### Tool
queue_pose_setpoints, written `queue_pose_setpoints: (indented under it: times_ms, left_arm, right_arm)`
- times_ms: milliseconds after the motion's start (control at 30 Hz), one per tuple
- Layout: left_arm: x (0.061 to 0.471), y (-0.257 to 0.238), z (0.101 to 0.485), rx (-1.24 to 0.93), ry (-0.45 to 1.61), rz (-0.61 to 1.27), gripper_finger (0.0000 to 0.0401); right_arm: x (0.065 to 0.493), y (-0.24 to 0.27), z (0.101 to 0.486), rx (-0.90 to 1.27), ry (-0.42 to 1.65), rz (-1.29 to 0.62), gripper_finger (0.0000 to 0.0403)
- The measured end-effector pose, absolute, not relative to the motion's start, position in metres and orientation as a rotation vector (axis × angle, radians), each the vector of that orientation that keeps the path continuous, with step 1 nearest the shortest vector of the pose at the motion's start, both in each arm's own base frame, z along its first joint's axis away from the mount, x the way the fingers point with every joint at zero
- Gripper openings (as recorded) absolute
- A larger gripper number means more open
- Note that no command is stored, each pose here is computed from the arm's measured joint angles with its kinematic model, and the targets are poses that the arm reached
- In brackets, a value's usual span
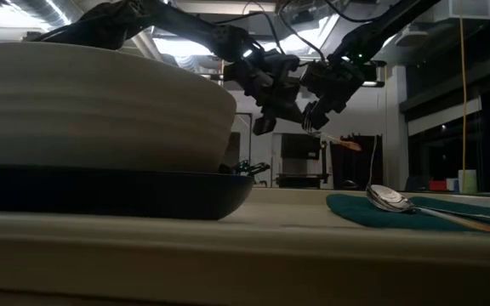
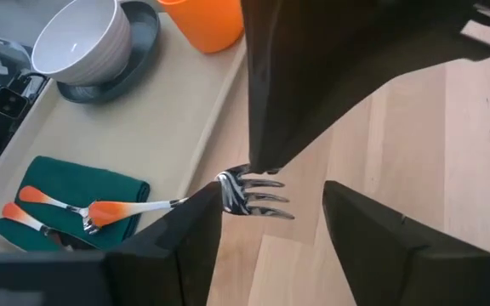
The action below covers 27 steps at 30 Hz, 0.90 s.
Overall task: Set up tray
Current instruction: Put the orange fork on the dark green napkin to the left of the orange spoon
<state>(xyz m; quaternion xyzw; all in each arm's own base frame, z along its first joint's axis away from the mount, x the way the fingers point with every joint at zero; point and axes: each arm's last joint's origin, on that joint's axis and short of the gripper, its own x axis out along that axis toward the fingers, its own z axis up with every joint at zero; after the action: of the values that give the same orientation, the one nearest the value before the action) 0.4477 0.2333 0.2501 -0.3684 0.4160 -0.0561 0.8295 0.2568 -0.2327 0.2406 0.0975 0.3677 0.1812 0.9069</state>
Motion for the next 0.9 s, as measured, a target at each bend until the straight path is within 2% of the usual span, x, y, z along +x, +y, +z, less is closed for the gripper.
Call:
queue_pose_setpoints:
  times_ms: [133,633,800,900]
  left_arm:
    - [0.4482,0.2326,0.2501,-0.788,0.883,-0.118,0.0002]
    - [0.4484,0.2327,0.2503,-0.795,0.881,-0.115,0.0002]
    - [0.4487,0.2329,0.2505,-0.799,0.878,-0.113,0.0002]
    - [0.4495,0.2337,0.2507,-0.793,0.869,-0.105,0.0003]
  right_arm:
    - [0.2568,-0.2326,0.2406,0.202,0.759,0.375,0.0193]
    - [0.2627,-0.2279,0.2410,0.185,0.753,0.390,0.0076]
    - [0.2630,-0.2283,0.2412,0.185,0.752,0.385,0.0016]
    - [0.2627,-0.2290,0.2411,0.179,0.766,0.370,0.0011]
